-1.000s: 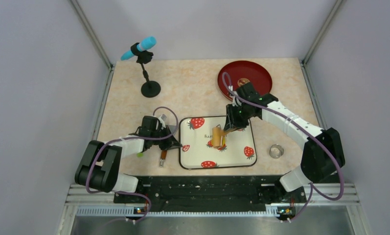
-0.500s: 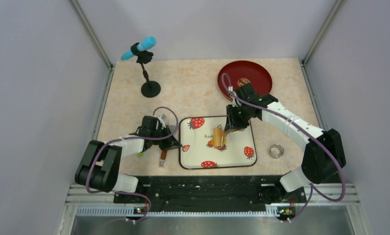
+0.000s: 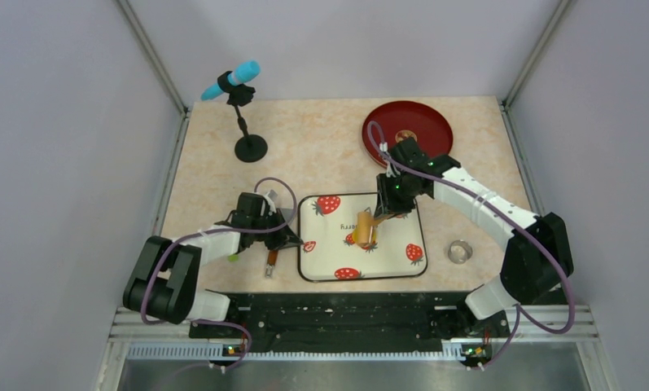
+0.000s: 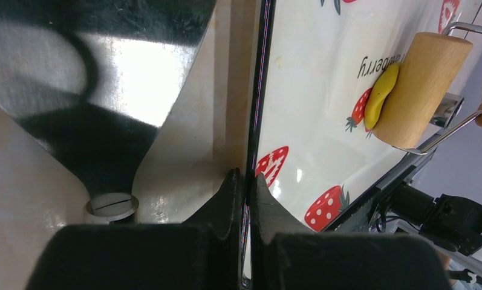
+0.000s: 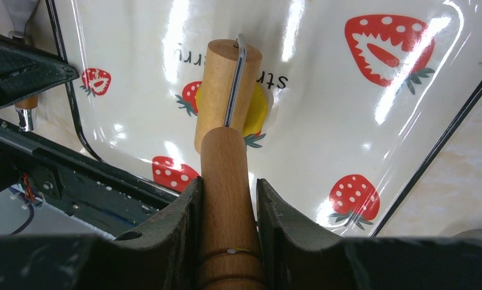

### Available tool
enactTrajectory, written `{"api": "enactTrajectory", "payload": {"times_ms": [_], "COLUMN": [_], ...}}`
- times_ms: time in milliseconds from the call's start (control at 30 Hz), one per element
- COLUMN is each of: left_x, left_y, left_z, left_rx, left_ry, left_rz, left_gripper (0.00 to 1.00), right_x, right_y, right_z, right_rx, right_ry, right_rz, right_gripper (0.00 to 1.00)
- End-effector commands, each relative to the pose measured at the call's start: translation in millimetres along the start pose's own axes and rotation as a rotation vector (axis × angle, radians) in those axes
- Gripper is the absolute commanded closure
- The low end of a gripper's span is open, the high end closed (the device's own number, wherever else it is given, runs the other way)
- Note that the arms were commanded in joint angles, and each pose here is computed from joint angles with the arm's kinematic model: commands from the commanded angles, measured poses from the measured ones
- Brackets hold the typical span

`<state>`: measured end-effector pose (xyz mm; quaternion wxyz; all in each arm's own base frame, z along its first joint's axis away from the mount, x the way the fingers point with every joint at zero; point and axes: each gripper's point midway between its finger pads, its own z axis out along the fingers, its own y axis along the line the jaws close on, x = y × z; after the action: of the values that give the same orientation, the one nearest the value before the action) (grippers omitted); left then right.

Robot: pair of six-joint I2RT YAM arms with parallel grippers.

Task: Roll out the dumpling wrappers from the dough

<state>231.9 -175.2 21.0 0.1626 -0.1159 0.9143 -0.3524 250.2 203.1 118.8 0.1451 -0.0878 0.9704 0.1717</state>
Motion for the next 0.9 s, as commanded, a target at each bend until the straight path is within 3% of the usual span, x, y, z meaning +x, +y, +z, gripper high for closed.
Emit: {"api": "enactTrajectory", "payload": {"times_ms": [0,867], "left_x": [-26,-52], "left_y": [23,54], "left_z": [-8,-24], "left_rx": [-0.159,-0.368], "left_ry": [-0.131,-0.196], "left_rz": [-0.026,-0.071], "left_gripper": [1.0,1.0], "right_x": [61,114], "right_y": [-97,-115], "right_z": [-1,-5], "right_rx": [0.468,0.656], "right_ry": [0.247,0.374], "right_rz": [-0.052,0.0], "right_gripper": [1.0,1.0]}}
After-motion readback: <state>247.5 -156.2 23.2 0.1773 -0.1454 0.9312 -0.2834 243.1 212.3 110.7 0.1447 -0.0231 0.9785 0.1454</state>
